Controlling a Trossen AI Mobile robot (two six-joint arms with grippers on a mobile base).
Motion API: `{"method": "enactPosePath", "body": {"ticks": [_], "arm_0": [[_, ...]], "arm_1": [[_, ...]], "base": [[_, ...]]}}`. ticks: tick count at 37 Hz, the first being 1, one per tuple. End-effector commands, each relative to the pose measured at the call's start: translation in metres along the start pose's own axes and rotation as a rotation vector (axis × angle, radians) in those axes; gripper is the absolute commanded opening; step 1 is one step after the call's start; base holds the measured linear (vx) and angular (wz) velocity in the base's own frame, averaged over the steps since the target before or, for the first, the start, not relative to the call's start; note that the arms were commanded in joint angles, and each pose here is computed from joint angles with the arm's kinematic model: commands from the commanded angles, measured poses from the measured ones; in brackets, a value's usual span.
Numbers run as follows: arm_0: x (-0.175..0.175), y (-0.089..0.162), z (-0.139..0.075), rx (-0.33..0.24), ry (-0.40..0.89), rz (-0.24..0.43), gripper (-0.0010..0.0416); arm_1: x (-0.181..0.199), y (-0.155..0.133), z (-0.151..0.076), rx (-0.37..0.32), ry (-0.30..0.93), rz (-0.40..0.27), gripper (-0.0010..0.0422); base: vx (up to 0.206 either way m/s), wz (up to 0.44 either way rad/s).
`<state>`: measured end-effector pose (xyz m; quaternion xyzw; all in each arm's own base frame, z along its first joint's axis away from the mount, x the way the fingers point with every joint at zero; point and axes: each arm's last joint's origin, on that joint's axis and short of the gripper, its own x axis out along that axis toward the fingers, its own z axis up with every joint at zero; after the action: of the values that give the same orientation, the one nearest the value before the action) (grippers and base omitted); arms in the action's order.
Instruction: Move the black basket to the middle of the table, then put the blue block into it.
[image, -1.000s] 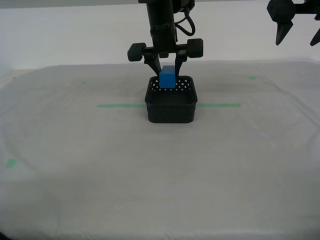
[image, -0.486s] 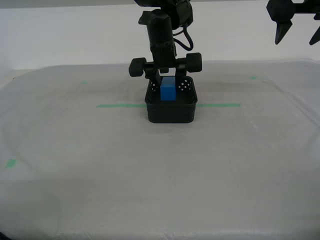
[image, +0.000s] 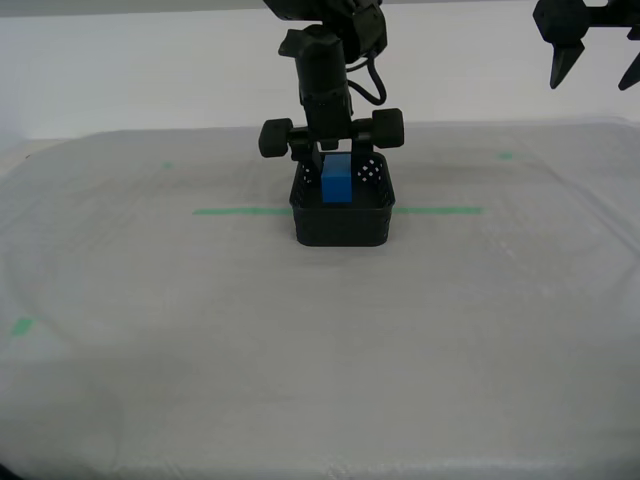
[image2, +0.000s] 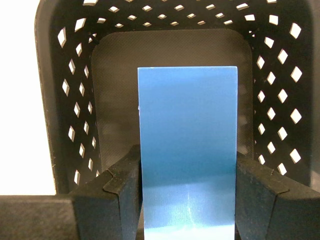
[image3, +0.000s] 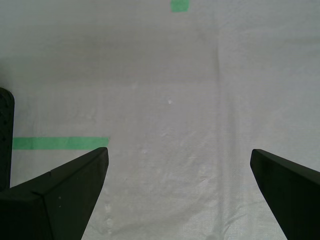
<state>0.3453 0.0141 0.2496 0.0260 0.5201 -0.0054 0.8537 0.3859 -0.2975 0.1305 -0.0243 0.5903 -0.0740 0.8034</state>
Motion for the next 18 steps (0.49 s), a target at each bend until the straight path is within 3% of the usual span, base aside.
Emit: {"method": "enactPosePath", "body": {"ticks": [1, 18], "arm_0": [[-0.0002, 0.0003, 0.0004, -0.001, -0.002, 0.001, 0.0398], [-0.0002, 0.0003, 0.0003, -0.001, -0.002, 0.001, 0.0399]], "arm_1": [[-0.0005, -0.0009, 0.0000, -0.004, -0.005, 0.002, 0.0046], [-0.0005, -0.0012, -0.0003, 0.009, -0.004, 0.002, 0.0249]], "base": [[0.000, 0.000], [0.000, 0.000]]}}
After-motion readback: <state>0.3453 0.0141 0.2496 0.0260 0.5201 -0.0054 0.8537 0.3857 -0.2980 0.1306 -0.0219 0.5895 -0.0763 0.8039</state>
